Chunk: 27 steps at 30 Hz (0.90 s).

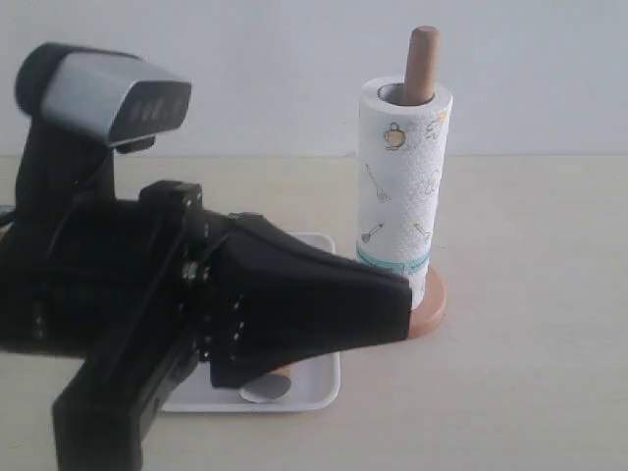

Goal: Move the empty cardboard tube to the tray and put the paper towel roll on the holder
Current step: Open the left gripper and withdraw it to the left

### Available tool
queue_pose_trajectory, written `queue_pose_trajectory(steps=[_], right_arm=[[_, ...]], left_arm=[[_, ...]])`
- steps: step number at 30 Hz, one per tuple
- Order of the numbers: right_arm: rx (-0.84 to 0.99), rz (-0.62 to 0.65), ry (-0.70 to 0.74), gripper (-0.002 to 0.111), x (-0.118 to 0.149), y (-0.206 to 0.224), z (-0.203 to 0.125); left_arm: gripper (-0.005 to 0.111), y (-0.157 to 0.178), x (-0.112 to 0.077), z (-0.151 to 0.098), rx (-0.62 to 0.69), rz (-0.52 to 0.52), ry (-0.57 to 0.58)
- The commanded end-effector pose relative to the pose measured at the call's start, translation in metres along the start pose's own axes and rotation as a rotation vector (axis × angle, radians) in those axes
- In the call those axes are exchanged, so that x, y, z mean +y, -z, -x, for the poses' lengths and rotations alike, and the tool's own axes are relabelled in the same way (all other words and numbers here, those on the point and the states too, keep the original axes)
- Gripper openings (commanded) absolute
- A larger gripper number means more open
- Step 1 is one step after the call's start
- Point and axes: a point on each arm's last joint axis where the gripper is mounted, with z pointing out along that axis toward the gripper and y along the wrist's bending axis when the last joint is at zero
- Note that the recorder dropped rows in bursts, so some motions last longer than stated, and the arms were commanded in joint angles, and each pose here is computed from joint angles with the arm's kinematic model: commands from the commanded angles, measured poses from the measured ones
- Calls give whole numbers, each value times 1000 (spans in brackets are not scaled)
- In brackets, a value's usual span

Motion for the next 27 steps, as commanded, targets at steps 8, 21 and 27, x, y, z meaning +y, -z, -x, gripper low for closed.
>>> queue_pose_trajectory(steps=[8, 21, 27], right_arm=[[-18, -6, 5, 0, 0, 0, 2], [-18, -6, 5, 0, 0, 0, 2], [-18, -6, 5, 0, 0, 0, 2]], left_arm=[[4, 15, 2, -47, 57, 123, 80], [4, 18, 1, -55, 70, 124, 95], [4, 18, 1, -55, 69, 120, 95]])
